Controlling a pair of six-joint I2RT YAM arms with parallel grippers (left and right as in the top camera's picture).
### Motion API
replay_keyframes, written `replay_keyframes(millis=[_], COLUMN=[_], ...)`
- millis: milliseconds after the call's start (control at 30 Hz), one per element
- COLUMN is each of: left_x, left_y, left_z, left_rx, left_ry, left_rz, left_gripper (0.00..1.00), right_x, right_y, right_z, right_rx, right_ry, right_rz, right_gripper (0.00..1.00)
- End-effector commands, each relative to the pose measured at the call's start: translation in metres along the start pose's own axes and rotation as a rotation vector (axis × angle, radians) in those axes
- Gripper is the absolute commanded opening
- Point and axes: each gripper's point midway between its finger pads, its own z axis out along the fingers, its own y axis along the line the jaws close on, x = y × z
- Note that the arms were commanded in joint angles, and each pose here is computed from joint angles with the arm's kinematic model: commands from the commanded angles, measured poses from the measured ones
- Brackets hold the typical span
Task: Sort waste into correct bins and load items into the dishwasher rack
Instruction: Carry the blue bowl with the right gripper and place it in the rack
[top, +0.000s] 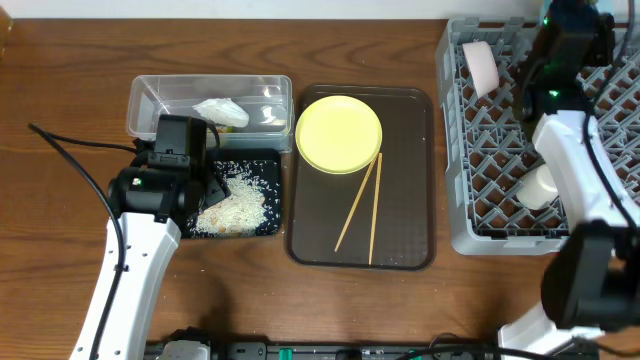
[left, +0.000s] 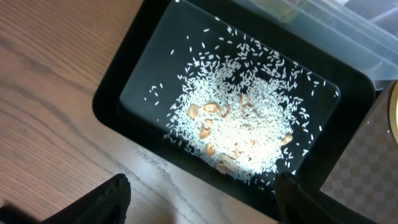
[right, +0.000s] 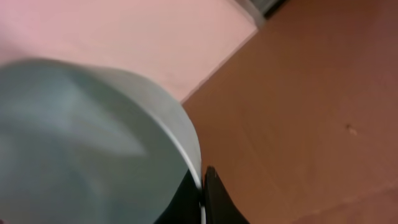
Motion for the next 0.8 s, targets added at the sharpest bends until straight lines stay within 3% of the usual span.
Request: replay_keyframes(millis=[0,233,767], left_x=[0.001,0.001,0.002], left_y=[0.002,0.002,0.002], left_z=[0.002,0.002,0.002], left_rx=[-0.008,-0.009,-0.009], left_ry=[0.008,0.009,0.009], left_rz=[-0.007,-0.007,-0.007], left_gripper=[0.77,0.77,0.77], right_x=[0.025,0.057,0.076], right_y=[0.003,0.029,0.065], right_z=[0.018,0.040,0.052], right_rx=[0.073,0.130,0.116], right_ry=[0.078,0.133,0.131], right_rz=[-0.061,-0.078,-0.078], right_gripper=[0.01,0.01,0.01])
